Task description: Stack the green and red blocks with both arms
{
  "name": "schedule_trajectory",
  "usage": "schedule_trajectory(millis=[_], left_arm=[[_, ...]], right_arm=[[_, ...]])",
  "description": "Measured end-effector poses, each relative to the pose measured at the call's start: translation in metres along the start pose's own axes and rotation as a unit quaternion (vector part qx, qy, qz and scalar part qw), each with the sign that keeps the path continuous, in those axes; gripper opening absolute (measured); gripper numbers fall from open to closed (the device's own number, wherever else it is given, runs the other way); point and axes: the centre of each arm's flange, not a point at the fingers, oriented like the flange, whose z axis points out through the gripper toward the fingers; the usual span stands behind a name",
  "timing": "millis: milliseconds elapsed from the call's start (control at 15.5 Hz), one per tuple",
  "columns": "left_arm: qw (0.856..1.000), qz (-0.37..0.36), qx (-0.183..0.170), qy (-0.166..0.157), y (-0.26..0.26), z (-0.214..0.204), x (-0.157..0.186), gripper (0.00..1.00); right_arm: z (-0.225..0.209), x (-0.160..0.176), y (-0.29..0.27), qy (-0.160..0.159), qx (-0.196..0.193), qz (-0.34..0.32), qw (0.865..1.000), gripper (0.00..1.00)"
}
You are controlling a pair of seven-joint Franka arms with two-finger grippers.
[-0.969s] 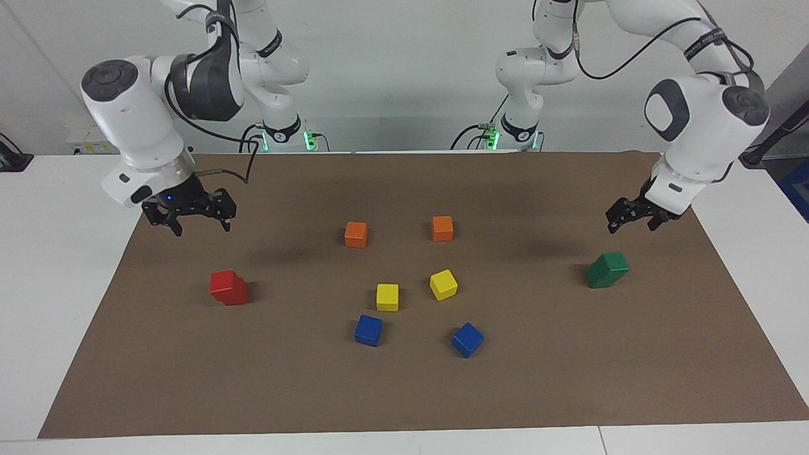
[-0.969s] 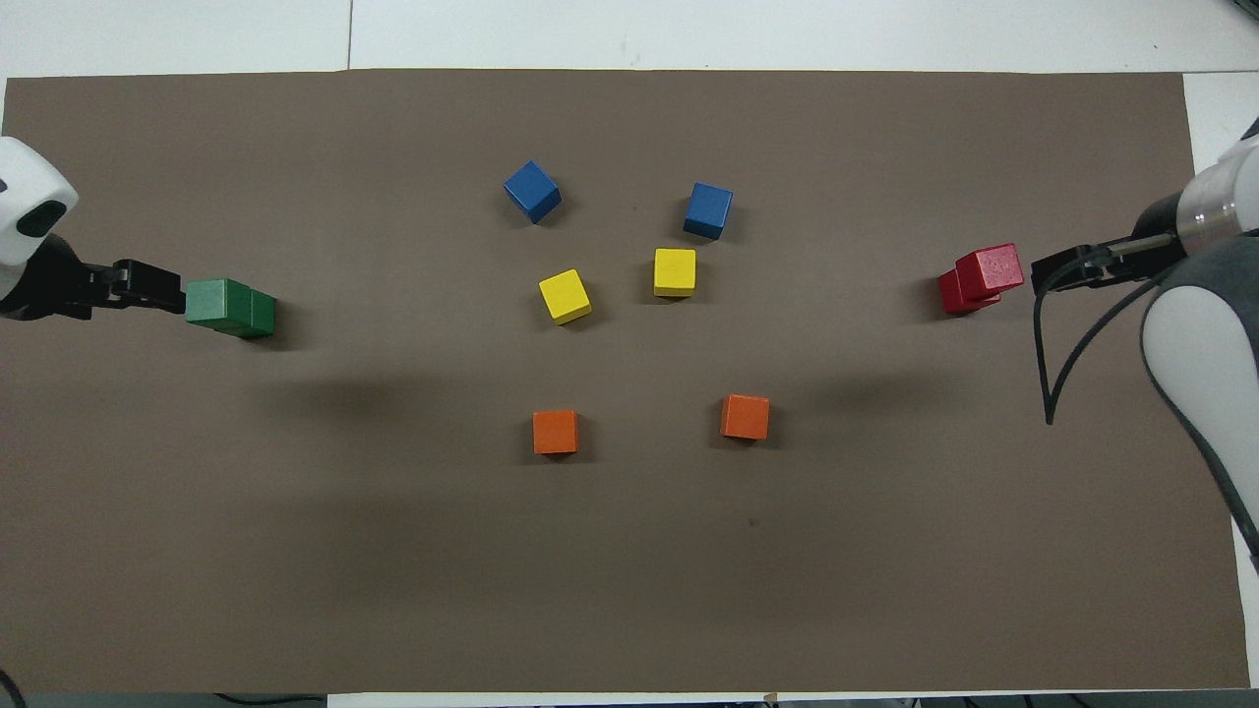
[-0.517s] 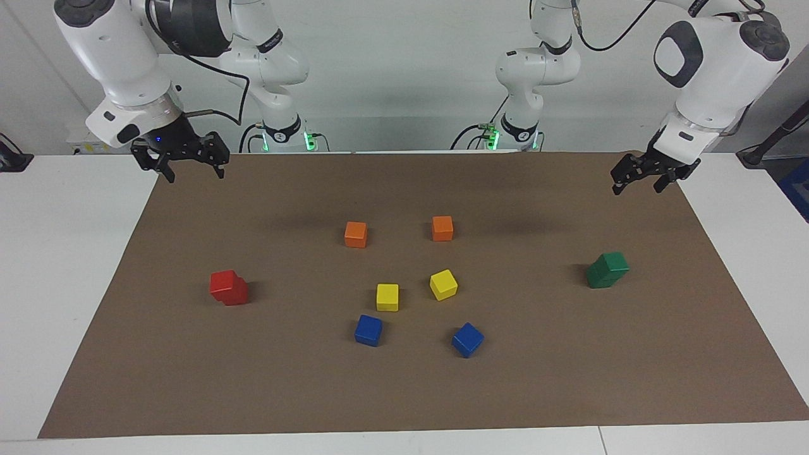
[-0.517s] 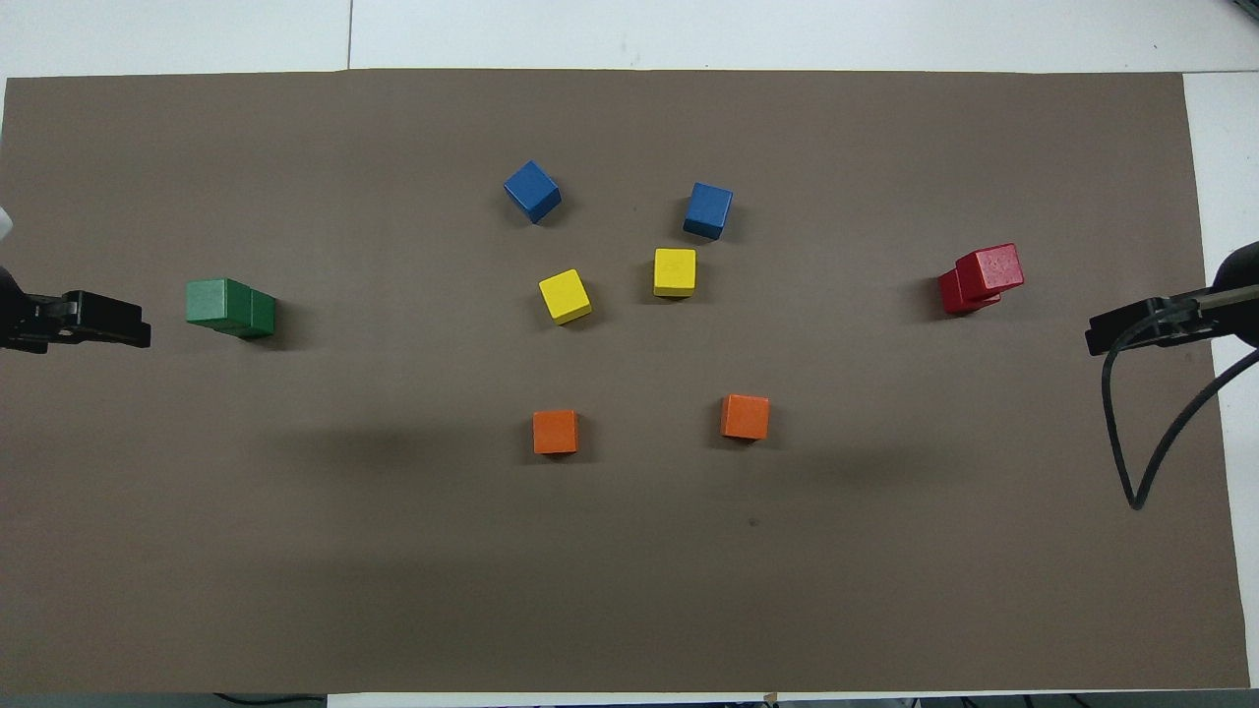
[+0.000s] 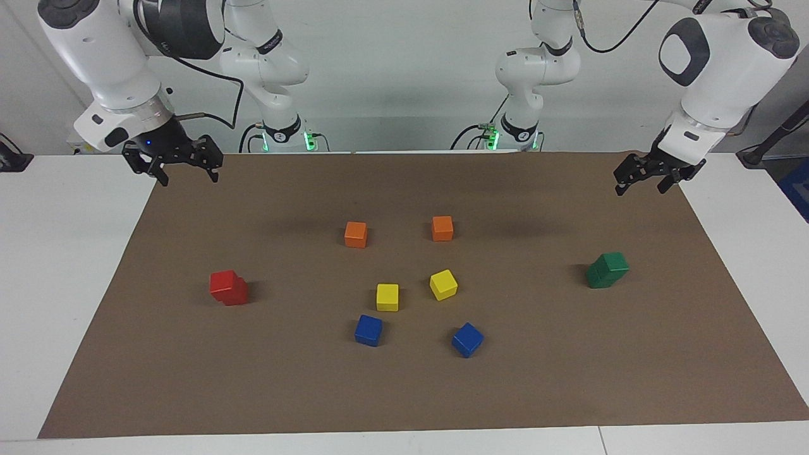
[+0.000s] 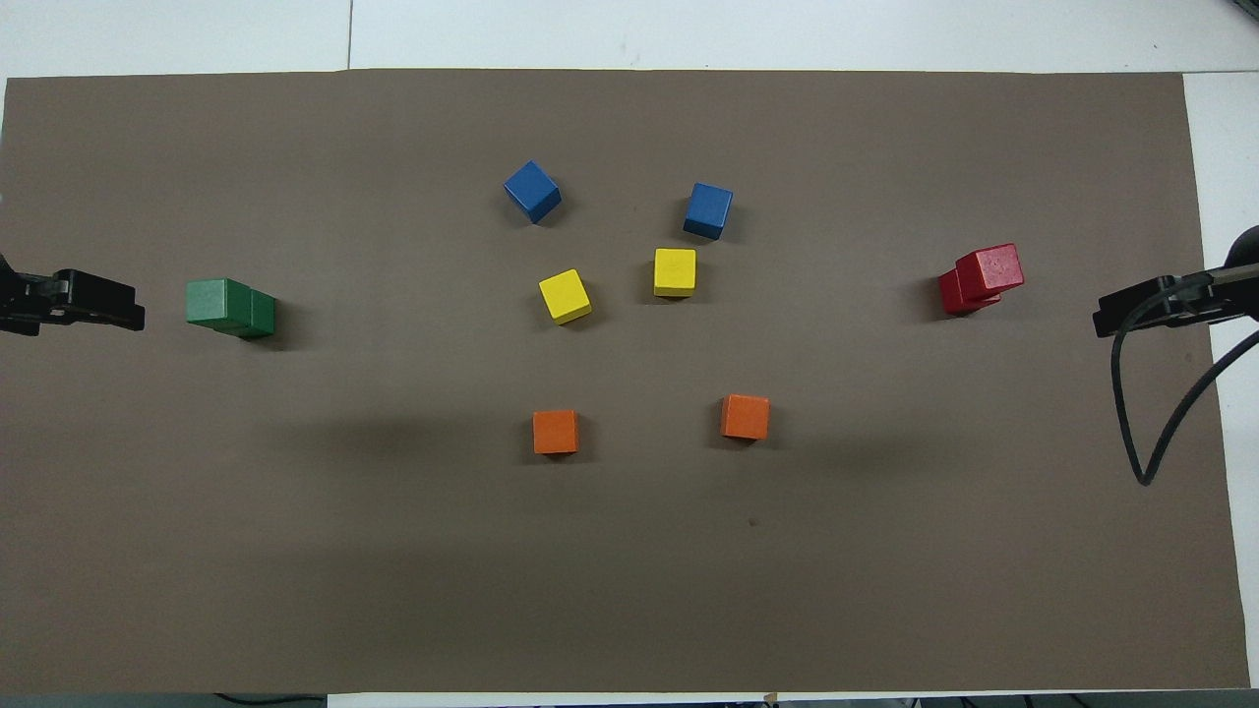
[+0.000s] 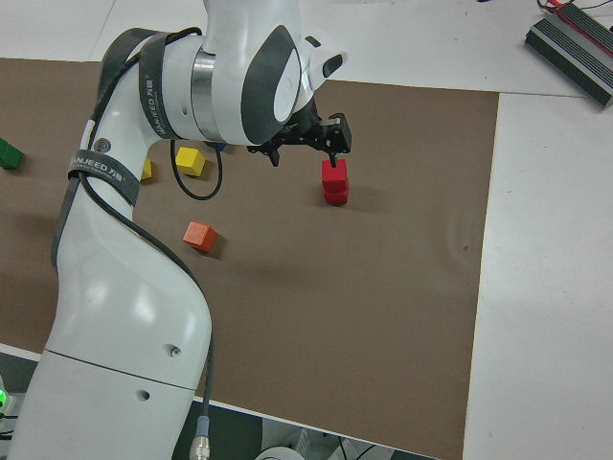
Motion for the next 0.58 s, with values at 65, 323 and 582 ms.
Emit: schedule_trajectory(millis=[65, 323, 582], left_arm=[[1.0, 0.001, 0.0, -0.002, 0.001, 0.001, 0.002, 1.0], [1.0, 0.005, 0.0, -0.01, 0.005, 0.006, 0.004, 1.0], [1.0, 0.01, 0.0, -0.012, 0.011, 0.006, 0.003, 1.0]], right_arm=[[-0.002, 0.0, 0.0, 0.002, 0.0, 0.0, 1.0, 1.0], [-0.013, 0.006, 0.001, 0.016, -0.003, 0.0, 1.0, 1.0], [-0.02, 0.009, 0.002, 0.023, -0.004, 0.001, 1.0, 1.0]])
